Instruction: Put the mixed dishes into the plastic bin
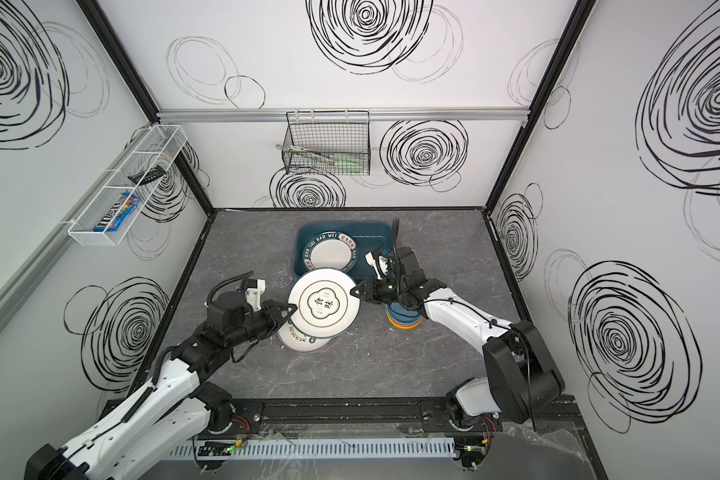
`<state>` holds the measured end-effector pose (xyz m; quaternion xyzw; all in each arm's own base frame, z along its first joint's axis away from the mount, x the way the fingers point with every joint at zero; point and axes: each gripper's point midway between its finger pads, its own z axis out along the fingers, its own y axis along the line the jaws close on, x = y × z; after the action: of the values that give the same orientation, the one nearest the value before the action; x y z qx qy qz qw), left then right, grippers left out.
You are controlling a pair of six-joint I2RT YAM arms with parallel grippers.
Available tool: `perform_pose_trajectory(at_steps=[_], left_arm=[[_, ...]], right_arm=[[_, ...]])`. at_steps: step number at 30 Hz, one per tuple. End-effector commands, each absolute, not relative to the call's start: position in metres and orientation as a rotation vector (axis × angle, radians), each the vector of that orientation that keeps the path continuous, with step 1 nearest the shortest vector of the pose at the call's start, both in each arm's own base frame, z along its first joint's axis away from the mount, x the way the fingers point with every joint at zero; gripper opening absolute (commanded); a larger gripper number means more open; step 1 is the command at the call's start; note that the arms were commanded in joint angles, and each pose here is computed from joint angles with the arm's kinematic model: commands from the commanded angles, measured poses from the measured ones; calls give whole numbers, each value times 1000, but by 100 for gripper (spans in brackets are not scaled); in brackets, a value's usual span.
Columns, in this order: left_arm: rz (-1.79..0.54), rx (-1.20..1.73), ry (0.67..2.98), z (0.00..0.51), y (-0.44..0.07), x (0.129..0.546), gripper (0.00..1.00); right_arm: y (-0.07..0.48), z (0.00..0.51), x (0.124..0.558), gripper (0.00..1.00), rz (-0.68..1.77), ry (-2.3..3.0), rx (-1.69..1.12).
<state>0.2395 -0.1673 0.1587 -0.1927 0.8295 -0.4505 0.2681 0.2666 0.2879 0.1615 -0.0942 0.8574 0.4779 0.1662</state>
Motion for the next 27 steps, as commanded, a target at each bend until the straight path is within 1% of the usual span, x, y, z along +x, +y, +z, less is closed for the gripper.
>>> perform_pose_trajectory(at_steps=[1, 3, 9, 13, 15, 20, 27], left_arm=[[-1276, -473, 2100, 200, -169, 253, 28], [-1266, -477, 2101, 198, -167, 253, 34], [-1234, -508, 2099, 194, -157, 253, 60], [-1222, -521, 2093, 191, -150, 250, 66], [-1219, -524, 2093, 188, -147, 249, 72], [-1200, -525, 2103, 181, -142, 244, 75], [-1192, -534, 2118, 171, -139, 239, 77]], right_arm=[[292, 173, 274, 0, 1354, 2406, -294], [291, 175, 278, 0, 1340, 2400, -280], [282, 178, 295, 0, 1312, 2400, -216], [278, 180, 308, 0, 1295, 2395, -178], [276, 181, 316, 0, 1286, 2395, -155], [267, 180, 339, 0, 1262, 2391, -80], [260, 177, 376, 0, 1232, 2385, 23]])
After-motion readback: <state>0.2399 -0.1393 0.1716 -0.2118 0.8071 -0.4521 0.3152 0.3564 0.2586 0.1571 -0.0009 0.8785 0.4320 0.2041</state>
